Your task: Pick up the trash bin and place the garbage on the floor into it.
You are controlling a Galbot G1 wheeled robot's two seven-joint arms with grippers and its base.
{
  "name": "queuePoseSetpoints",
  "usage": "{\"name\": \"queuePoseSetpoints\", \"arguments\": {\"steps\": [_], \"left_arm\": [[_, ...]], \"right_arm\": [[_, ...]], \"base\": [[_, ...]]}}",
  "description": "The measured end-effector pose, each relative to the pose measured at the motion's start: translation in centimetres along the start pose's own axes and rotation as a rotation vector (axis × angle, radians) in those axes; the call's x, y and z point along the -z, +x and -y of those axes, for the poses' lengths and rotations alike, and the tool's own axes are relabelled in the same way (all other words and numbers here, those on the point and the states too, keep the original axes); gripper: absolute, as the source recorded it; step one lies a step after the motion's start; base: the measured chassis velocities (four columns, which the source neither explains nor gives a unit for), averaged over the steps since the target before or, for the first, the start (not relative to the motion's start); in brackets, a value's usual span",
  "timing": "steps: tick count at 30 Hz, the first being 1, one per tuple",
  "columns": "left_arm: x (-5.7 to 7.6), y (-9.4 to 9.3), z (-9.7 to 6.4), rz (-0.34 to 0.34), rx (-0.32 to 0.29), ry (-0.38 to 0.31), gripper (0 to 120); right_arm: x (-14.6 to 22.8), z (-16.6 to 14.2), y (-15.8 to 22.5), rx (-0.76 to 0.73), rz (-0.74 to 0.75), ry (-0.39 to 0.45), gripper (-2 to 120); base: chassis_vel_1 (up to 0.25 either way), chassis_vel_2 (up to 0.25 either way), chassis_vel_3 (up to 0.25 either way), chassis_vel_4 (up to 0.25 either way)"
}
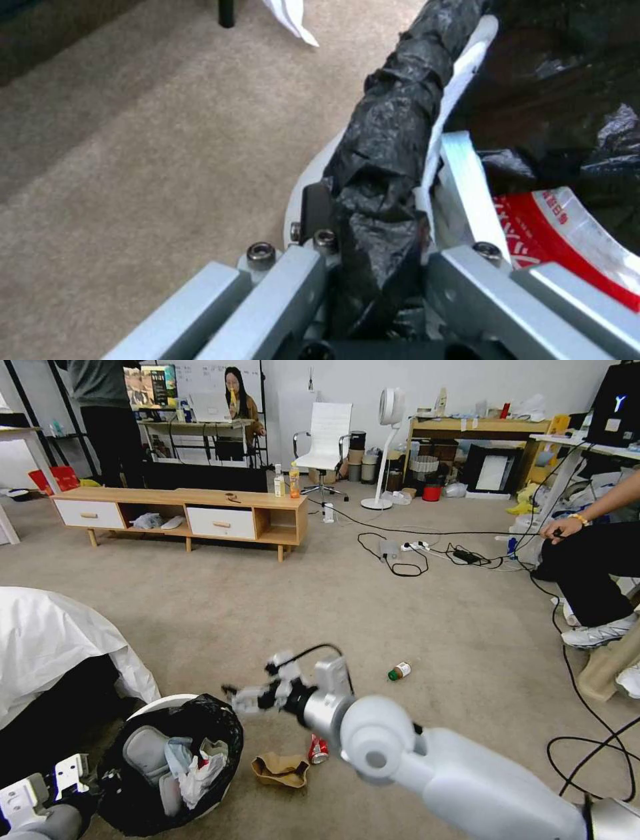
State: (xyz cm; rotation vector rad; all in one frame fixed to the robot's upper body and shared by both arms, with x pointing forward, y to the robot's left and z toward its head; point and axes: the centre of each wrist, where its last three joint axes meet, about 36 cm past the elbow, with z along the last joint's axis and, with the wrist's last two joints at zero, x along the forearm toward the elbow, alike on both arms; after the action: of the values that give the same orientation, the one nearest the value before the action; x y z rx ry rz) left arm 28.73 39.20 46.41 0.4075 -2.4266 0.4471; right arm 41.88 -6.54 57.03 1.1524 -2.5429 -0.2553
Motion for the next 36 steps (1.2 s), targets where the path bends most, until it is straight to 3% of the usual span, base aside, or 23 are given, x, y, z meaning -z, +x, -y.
{"name": "queuePoseSetpoints", "arguments": {"steps": [10,18,25,30,36], "left_arm": [[0.0,0.3,-0.8,0.001,0.031,-0.009,1],[-0.1,1.1,-1.2,0.012,0.046,0.000,1],[-0.7,2.3,-0.7,0.027,0.036,0.029,1],[-1.2,2.7,-0.8,0.029,0.044,0.043,1],[-1.6,2.9,-1.0,0.026,0.053,0.049,1]], "right_arm": [[2.8,2.4,2.8,-0.025,0.171,-0.013,100],[3.4,5.1,5.2,-0.124,0.325,0.067,100],[2.1,6.9,8.4,-0.302,0.533,0.167,100],[-1.6,7.0,10.9,-0.390,0.496,0.192,100],[-6.4,5.7,11.9,-0.477,0.279,0.102,100]], "base": [[0.000,0.000,0.000,0.000],[0.000,0.000,0.000,0.000],[0.000,0.000,0.000,0.000],[0.000,0.000,0.000,0.000],[0.000,0.000,0.000,0.000]]}}
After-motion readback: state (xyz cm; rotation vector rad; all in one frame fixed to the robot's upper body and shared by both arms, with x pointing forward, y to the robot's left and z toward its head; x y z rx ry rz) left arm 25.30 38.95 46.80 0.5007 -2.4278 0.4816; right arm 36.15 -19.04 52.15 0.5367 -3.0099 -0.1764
